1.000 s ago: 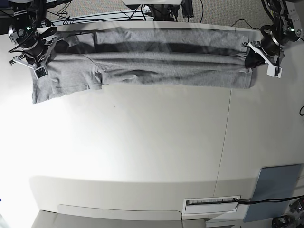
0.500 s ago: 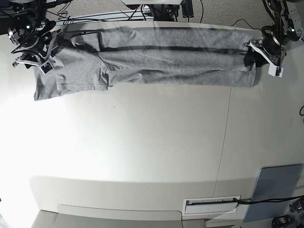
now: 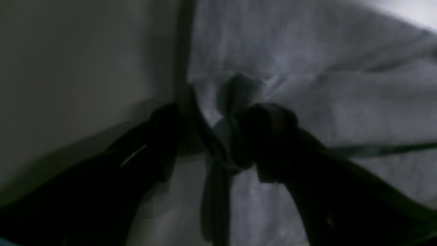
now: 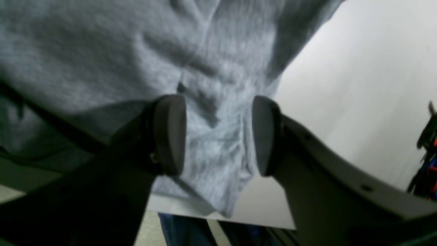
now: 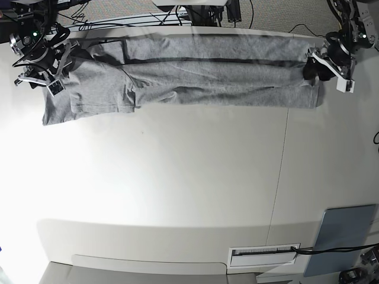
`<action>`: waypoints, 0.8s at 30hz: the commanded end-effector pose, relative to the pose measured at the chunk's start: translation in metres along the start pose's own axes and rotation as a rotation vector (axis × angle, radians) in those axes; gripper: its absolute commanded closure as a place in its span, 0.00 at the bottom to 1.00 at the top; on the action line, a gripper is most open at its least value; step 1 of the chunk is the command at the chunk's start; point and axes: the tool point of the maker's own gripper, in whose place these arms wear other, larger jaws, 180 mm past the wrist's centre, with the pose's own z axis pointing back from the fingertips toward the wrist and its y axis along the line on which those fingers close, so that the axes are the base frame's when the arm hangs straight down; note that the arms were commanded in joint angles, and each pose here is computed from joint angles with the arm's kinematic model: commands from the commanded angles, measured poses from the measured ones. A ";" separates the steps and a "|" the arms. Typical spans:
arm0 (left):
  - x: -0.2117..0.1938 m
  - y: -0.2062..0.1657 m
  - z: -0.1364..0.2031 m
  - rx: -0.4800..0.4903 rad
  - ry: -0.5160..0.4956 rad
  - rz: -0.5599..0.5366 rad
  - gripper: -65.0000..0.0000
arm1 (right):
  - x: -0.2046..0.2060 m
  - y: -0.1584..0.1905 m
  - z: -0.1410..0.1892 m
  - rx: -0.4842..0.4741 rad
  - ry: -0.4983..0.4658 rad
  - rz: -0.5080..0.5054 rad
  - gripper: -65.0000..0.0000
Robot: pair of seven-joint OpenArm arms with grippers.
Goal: Fold the T-shirt properly
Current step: 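Hold the folded strip with both grippers and smooth it flat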
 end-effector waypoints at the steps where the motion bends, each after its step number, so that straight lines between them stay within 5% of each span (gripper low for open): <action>1: 0.003 0.004 0.004 0.000 -0.002 -0.002 0.46 | 0.009 -0.011 0.004 -0.029 -0.036 0.010 0.53; 10: -0.010 -0.014 0.002 -0.133 0.023 0.055 0.69 | 0.013 -0.011 0.004 -0.029 -0.056 0.010 0.53; 15: -0.008 -0.016 0.003 -0.144 0.010 0.055 1.00 | 0.018 -0.012 0.004 -0.033 -0.078 0.010 0.53; 19: -0.002 -0.004 0.003 -0.090 -0.008 0.067 1.00 | 0.025 -0.018 0.003 -0.046 -0.096 0.006 0.53; 24: 0.009 0.020 0.011 0.054 0.033 -0.068 1.00 | 0.041 -0.029 0.003 -0.076 -0.135 -0.003 0.53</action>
